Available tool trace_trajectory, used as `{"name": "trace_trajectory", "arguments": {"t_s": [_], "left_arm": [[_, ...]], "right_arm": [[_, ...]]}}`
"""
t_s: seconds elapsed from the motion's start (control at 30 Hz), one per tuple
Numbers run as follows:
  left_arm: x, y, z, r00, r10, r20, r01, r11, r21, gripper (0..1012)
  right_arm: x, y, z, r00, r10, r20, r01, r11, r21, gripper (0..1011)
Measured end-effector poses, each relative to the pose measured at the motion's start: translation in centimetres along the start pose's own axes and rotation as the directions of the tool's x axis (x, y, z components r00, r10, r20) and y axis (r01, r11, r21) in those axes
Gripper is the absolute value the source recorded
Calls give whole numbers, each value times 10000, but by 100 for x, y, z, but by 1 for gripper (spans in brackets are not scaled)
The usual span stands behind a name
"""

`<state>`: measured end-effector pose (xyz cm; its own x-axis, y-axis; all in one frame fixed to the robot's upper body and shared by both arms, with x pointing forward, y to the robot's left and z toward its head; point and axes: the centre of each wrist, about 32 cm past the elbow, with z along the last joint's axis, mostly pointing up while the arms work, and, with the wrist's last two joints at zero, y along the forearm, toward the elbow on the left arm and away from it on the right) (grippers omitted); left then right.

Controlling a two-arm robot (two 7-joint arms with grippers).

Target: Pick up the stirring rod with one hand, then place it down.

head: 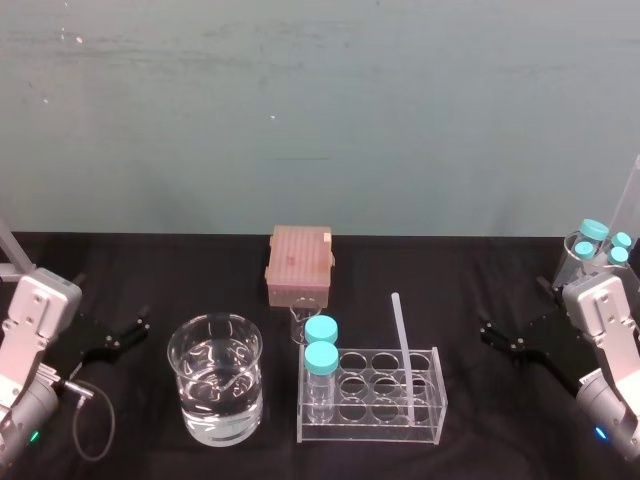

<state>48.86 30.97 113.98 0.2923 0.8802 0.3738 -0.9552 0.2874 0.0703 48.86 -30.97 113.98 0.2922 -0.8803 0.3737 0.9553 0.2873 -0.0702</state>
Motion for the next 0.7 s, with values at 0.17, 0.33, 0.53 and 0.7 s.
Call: {"name": "trace_trajectory", "arguments": {"t_s": [0.17,0.33,0.53,0.7], "left_arm": [[0,0,0,10000,1,0,-1,10000,-1,1005],[0,0,0,10000,0,0,0,10000,0,1005],[0,0,0,10000,0,0,0,10000,-1,1005],[0,0,0,10000,0,-1,0,10000,0,1005]], "right_arm": [[0,0,0,10000,0,0,0,10000,0,1003],[0,0,0,10000,0,0,0,10000,0,1003],[0,0,0,10000,0,0,0,10000,-1,1003],[0,0,0,10000,0,0,0,10000,-1,1003]]}}
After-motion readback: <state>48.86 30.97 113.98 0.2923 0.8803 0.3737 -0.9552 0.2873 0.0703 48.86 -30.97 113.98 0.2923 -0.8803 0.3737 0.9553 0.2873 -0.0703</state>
